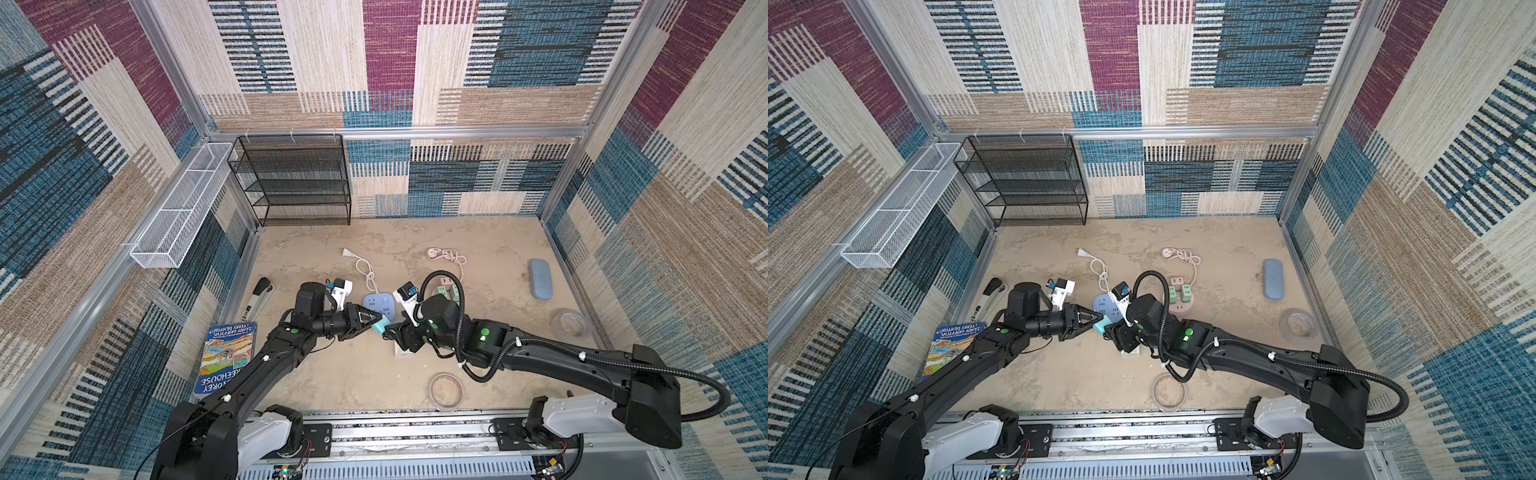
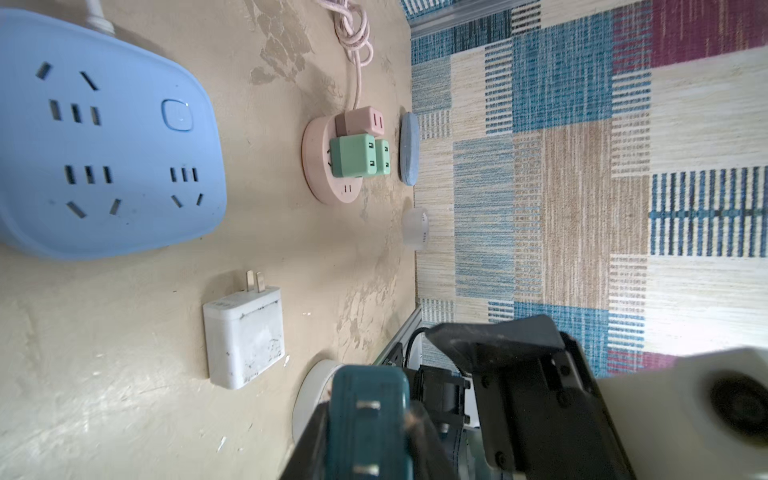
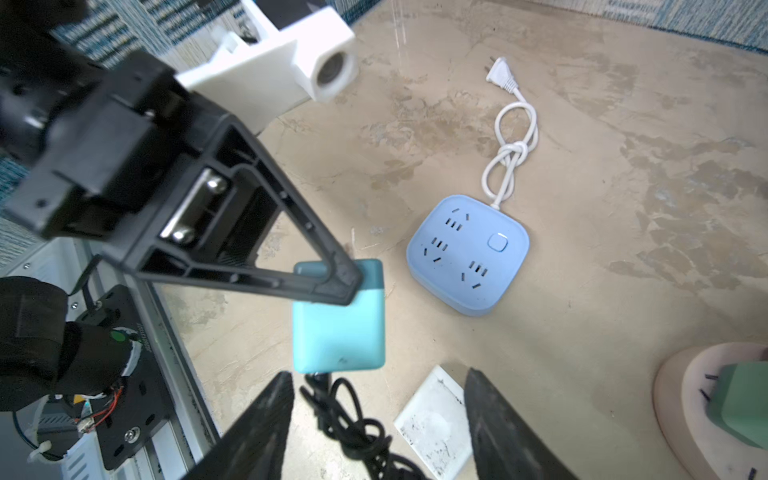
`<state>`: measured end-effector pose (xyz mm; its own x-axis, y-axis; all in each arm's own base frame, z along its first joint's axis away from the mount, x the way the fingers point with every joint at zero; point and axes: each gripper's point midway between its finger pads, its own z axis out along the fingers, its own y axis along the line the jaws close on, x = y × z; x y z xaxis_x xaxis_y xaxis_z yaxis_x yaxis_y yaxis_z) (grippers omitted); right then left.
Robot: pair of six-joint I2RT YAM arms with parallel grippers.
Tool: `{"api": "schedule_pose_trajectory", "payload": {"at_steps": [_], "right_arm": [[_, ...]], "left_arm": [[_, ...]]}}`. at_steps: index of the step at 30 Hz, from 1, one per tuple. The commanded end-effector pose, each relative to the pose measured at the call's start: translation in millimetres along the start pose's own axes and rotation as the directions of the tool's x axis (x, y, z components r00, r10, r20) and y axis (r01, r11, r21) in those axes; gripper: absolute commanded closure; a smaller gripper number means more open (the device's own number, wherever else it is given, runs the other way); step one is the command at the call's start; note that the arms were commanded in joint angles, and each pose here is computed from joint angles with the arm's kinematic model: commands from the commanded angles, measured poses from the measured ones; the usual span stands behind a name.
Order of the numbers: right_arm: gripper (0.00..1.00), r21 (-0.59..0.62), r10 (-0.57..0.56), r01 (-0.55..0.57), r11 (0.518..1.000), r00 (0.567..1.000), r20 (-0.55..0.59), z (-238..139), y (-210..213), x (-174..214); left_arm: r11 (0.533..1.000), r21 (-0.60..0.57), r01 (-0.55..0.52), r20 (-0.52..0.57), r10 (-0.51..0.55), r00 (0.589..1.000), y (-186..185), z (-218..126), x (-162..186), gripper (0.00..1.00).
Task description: Insert the plug
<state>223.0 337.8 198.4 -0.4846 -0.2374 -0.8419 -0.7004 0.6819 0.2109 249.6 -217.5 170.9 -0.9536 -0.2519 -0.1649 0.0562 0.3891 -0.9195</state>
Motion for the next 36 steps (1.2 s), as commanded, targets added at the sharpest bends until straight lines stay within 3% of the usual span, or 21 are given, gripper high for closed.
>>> {"api": "schedule_pose_trajectory", "payload": {"at_steps": [1,5,11,26,36], "right_arm": [[0.22,-0.028,0.018,-0.012,1.000,0.970,0.241,-18.9,1.4,-46.4],[0.21,-0.094,-0.014,0.051,0.994,0.932,0.361,-36.2,8.9,-46.6],[0.23,-0.116,-0.058,0.118,0.986,0.904,0.424,-44.0,12.3,-41.0],[0.28,-0.173,-0.101,0.186,0.967,0.906,0.410,-20.2,28.2,-36.2],[0.40,-0.163,-0.127,0.213,0.963,0.898,0.422,-7.8,31.6,-43.4]], "left_arm": [[0.994,0.106,0.040,0.022,-0.042,0.999,-20.7,0.0,-8.4,1.00],[0.983,0.148,0.105,0.030,-0.110,0.993,-24.5,-1.4,-9.0,1.00],[0.968,0.196,0.156,0.039,-0.167,0.985,-30.6,-6.8,-6.6,1.00],[0.932,0.298,0.205,0.023,-0.222,0.975,-49.7,-15.0,-5.5,1.00],[0.906,0.363,0.216,0.006,-0.234,0.972,-69.1,-23.0,-4.8,1.00]]}}
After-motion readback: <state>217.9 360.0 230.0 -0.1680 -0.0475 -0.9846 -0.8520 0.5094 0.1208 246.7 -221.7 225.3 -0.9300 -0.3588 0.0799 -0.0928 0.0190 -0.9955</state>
